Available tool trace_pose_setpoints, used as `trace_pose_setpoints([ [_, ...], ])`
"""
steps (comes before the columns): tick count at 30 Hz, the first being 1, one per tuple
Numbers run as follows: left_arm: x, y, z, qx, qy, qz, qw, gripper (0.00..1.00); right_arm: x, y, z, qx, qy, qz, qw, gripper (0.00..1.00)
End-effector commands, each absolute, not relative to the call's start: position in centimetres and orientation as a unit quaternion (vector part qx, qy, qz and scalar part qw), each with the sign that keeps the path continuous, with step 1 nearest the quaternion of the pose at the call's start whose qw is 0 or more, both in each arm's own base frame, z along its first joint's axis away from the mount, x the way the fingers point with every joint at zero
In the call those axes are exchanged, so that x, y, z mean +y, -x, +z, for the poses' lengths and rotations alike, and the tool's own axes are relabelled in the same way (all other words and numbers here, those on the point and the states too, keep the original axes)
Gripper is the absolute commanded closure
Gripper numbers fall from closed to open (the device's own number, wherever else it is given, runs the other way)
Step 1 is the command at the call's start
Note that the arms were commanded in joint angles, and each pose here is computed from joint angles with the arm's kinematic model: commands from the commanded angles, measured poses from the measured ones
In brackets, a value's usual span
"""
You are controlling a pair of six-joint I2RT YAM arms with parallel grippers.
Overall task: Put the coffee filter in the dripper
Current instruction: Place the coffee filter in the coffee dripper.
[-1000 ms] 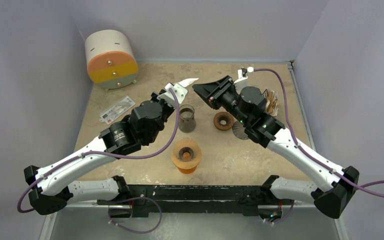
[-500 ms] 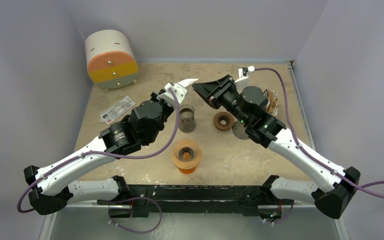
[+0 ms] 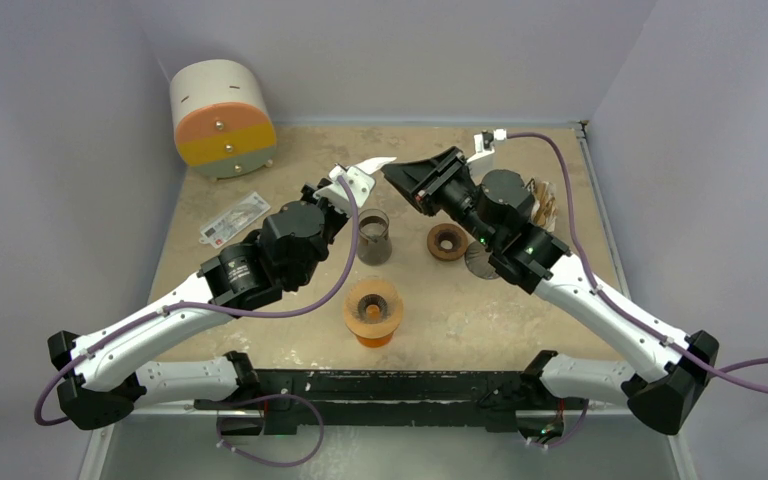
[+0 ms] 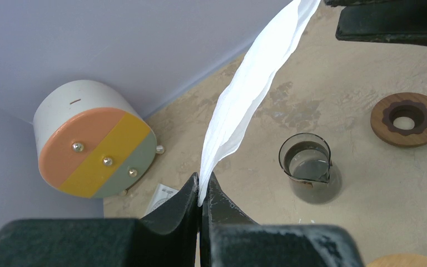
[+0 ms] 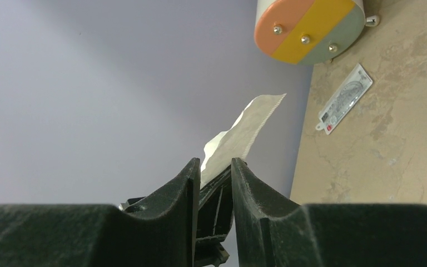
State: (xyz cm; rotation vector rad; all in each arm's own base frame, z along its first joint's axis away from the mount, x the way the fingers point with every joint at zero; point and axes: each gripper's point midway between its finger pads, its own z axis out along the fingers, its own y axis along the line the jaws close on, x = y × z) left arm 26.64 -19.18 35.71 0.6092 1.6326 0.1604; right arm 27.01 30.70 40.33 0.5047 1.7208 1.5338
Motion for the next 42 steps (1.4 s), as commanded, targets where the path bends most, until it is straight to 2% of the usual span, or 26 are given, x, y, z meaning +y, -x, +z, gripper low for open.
trace_pose_setpoints([
  [1, -18.7, -26.3, 37.0, 0.71, -0.253, 0.065, 0.654, 1.0, 31.0, -26.6, 43.0, 0.653, -0.189, 0.624, 0.385, 0.7],
  [34, -19.0, -25.6, 36.9, 0.703, -0.268, 0.062, 0.656, 1.0, 31.5, -27.1, 42.4, 0.66, -0.194, 0.615, 0.386, 0.71],
  [42, -19.3, -25.5, 36.2, 0.696, -0.286, 0.085, 0.653, 1.0, 31.8, -27.2, 42.3, 0.664, -0.191, 0.613, 0.383, 0.71],
])
